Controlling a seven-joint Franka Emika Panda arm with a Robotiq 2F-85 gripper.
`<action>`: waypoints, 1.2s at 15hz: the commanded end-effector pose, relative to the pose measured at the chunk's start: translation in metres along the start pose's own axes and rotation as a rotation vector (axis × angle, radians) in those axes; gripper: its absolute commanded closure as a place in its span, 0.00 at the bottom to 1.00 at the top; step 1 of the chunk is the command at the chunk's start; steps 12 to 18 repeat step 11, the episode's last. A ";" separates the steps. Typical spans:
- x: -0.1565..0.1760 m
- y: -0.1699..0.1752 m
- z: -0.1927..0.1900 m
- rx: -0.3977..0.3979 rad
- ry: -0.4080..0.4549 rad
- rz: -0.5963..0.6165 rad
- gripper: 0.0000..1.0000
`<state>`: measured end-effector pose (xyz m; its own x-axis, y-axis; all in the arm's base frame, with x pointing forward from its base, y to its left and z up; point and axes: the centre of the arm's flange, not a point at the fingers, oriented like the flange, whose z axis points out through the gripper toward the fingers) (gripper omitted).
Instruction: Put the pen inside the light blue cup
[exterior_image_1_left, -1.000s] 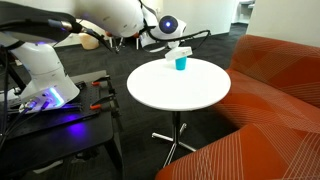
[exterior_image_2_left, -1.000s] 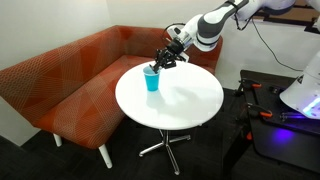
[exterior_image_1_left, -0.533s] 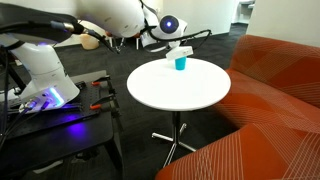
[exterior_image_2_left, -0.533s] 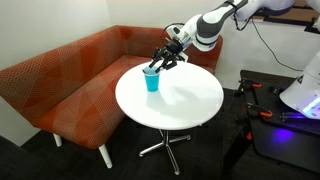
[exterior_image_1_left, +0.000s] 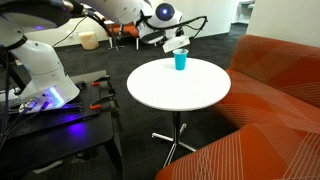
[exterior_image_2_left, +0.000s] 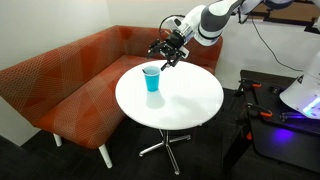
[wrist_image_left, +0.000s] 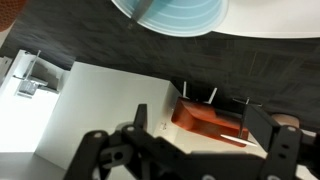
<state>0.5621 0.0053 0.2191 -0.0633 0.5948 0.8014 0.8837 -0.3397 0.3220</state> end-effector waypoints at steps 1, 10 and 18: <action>0.041 -0.018 -0.014 -0.003 -0.062 -0.039 0.00; 0.065 -0.028 -0.006 0.011 -0.067 -0.141 0.00; 0.066 -0.029 -0.006 0.012 -0.071 -0.146 0.00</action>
